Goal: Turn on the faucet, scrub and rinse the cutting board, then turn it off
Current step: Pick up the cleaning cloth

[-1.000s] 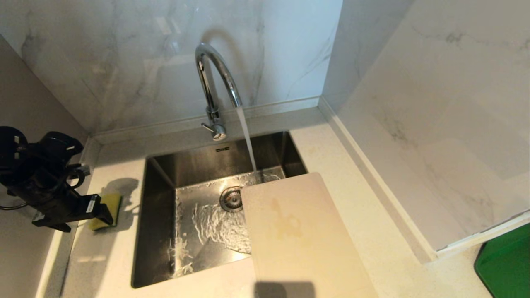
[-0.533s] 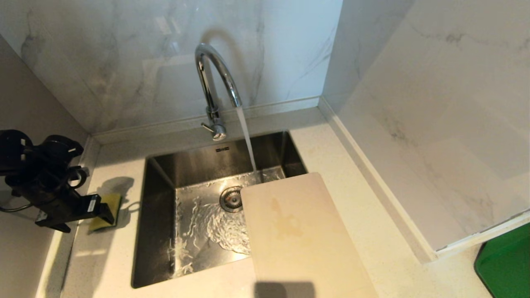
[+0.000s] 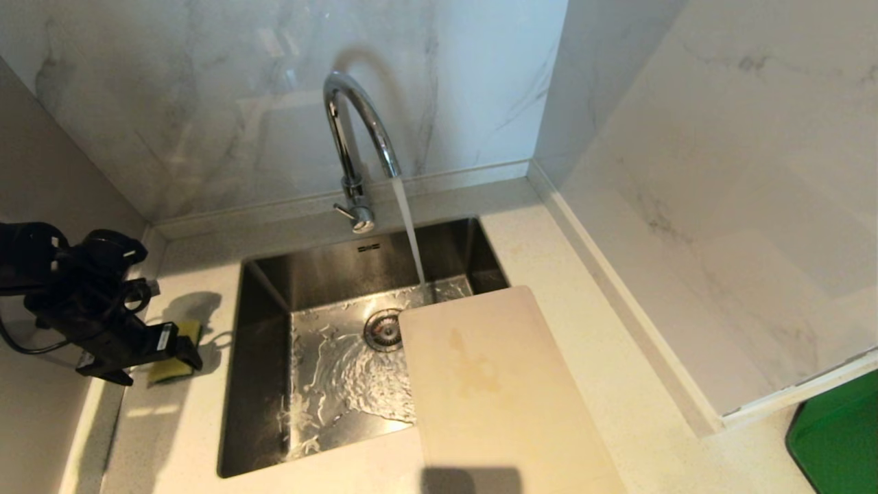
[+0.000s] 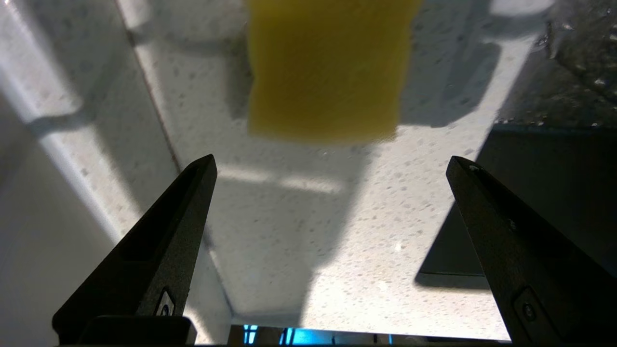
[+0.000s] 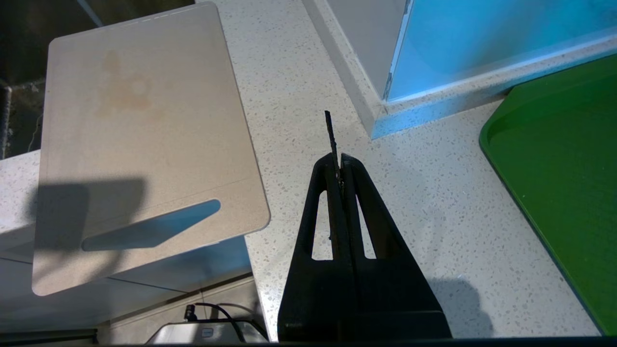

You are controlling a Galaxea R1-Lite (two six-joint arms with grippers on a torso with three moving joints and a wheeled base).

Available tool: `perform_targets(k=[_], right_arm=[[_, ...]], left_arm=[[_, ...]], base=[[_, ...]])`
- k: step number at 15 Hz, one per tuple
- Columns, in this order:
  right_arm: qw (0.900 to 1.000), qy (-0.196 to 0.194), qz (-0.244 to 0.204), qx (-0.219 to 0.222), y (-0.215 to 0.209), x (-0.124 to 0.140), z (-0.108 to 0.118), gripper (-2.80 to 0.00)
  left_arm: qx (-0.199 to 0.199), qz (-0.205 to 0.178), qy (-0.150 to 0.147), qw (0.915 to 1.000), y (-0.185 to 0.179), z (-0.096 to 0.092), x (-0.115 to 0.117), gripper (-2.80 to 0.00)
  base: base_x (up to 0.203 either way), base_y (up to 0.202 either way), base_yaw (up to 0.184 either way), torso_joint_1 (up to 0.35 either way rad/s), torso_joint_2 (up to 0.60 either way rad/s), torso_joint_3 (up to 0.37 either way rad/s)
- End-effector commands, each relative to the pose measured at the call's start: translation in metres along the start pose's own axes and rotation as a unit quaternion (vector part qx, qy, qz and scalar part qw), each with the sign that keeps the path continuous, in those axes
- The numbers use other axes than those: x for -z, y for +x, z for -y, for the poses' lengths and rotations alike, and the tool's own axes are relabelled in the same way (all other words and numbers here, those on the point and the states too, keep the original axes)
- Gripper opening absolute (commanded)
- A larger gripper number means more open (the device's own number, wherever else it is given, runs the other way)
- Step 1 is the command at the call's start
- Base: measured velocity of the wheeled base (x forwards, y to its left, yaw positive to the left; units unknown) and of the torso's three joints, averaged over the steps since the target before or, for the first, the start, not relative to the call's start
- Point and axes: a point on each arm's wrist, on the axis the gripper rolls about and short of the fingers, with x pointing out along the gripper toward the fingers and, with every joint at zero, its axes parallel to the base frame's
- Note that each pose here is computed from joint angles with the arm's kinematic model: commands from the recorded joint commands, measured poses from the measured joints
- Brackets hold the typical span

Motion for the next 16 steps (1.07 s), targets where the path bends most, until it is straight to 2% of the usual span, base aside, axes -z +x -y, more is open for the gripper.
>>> perform_targets(k=[1,10,12,16], right_arm=[[1.0,0.0,0.001,0.0,0.0,0.0,0.0,-2.8],[1.0,0.0,0.001,0.0,0.0,0.0,0.0,-2.8],[1.0,0.0,0.001,0.0,0.0,0.0,0.0,-2.8],[1.0,0.001,0.001,0.0,0.0,0.0,0.0,-2.8]], left_arm=[[0.007,0.001,0.001,1.0,0.004,0.001,-0.004,0.0],[0.009,0.018,0.004,0.9998,0.013,0.003,-0.021,0.0],[0.009,0.016,0.021,0.9996,0.016,0.003,-0.021,0.0],[0.01,0.023,0.018,0.9995,0.021,-0.001,-0.029,0.0]], base=[[0.0,0.0,0.0,0.0,0.0,0.0],[0.0,0.0,0.0,0.0,0.0,0.0],[0.0,0.0,0.0,0.0,0.0,0.0],[0.0,0.0,0.0,0.0,0.0,0.0]])
